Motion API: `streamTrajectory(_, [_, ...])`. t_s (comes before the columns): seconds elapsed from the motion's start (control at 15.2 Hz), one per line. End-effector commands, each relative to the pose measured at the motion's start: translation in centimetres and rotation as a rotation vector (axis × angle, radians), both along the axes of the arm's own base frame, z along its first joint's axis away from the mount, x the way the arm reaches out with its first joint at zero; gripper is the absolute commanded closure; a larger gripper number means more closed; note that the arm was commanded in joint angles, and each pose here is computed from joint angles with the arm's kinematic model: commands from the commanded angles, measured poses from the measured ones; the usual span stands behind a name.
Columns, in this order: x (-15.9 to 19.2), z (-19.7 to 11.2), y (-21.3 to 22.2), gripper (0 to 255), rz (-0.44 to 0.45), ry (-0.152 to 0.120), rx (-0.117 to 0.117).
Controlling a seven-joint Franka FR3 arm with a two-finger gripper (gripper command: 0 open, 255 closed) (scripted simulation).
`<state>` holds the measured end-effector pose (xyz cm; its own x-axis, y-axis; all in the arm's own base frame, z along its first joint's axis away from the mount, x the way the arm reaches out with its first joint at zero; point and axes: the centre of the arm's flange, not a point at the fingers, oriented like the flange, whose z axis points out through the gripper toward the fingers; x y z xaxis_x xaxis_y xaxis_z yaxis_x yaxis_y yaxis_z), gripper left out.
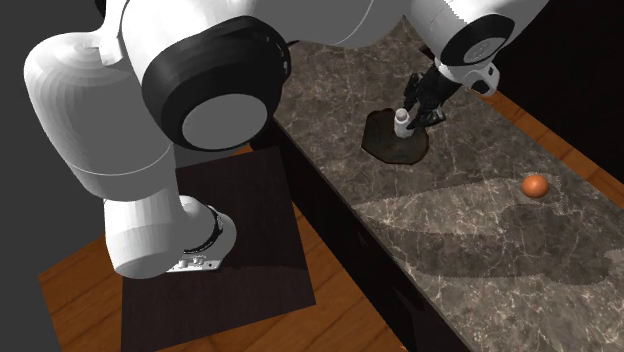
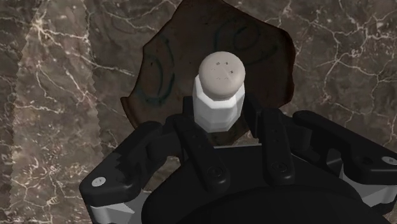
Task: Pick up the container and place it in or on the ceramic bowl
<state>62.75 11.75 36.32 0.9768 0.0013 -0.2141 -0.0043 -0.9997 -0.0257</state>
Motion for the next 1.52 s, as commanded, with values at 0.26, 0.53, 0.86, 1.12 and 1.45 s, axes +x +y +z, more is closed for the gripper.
streamTrajectory(0.26, [0.1, -0.6, 0.1, 255, 0.000, -0.001, 0.000])
streamTrajectory(0.53, [0.1, -0.6, 0.1, 0, 0.000, -0.001, 0.000])
streamTrajectory(0.86, [0.1, -0.6, 0.1, 0, 0.000, -0.001, 0.000])
streamTrajectory(1.12, [1.2, 4.3, -0.1, 0, 0.000, -0.001, 0.000])
streamTrajectory(1.45, [1.2, 4.3, -0.1, 0, 0.000, -0.001, 0.000])
